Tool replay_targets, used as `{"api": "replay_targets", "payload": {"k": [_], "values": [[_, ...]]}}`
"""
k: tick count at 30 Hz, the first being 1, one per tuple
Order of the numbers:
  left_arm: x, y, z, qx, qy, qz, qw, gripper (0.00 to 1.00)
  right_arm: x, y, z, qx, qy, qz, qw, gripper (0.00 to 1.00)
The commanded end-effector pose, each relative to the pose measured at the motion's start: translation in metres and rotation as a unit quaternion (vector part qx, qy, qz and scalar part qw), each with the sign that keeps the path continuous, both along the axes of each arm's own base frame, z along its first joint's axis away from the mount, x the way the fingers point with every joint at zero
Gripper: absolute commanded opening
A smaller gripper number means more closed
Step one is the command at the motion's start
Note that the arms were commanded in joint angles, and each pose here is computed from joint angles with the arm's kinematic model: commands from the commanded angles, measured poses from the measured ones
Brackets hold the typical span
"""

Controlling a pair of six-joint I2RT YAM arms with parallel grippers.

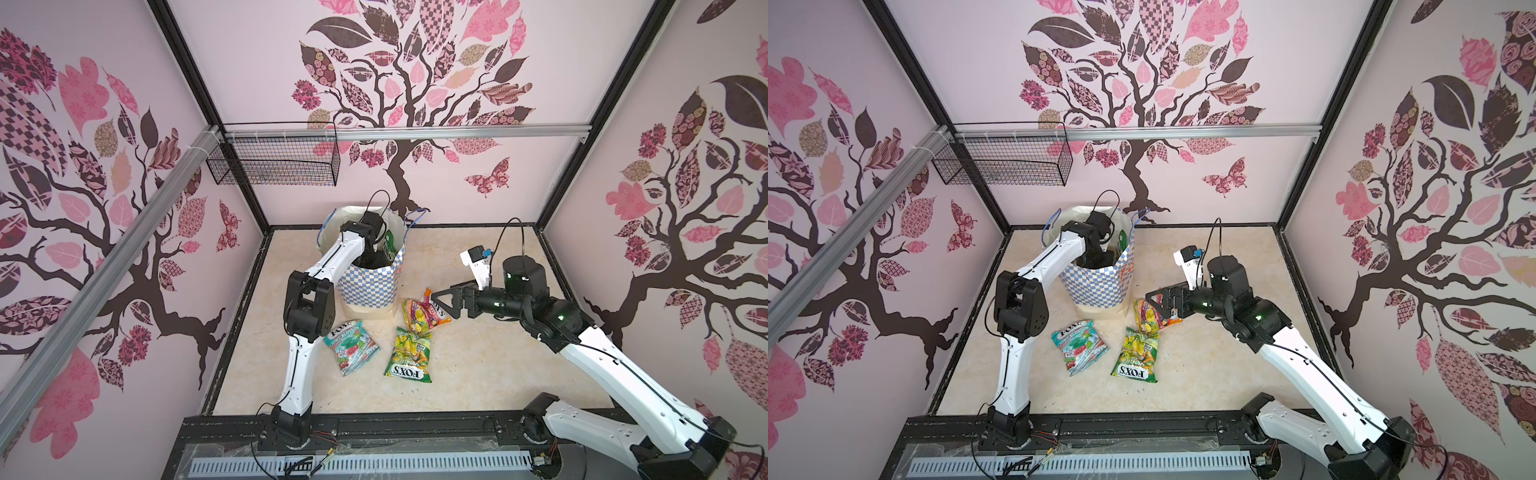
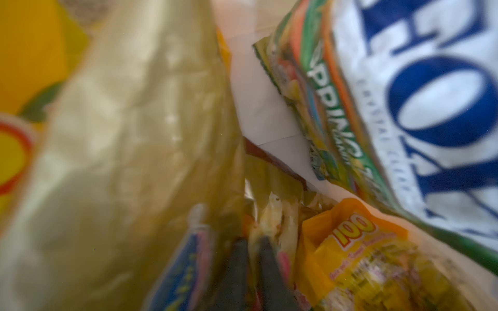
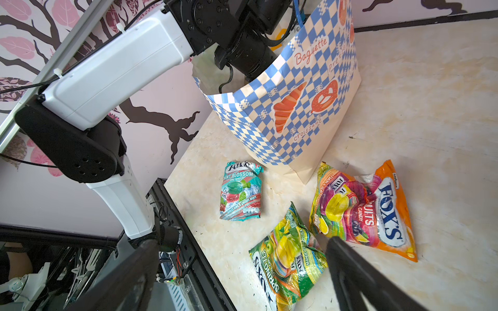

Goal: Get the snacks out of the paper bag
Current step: 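Lower the left gripper into the bag toward the green Fox's packet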

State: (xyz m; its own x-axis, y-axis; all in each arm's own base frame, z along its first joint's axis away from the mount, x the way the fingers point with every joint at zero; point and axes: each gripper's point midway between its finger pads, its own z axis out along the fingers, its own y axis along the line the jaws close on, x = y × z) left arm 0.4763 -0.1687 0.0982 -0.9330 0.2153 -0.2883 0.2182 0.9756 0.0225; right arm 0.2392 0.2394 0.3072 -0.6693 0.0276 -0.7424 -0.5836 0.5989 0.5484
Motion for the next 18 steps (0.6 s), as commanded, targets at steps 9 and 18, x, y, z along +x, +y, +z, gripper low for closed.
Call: {"api": "replay_targets", "payload": {"k": [9,18], "values": [[-0.009,-0.003,0.042,-0.030,-0.035,-0.005,0.999,0.00,-0.002,0.001,0.011,0.007,-0.004,0.004,1.000,1.00],[-0.006,0.000,0.100,-0.047,-0.101,0.003,0.994,0.00,-0.002,0.000,0.011,0.007,-0.005,0.003,1.000,1.00]]}}
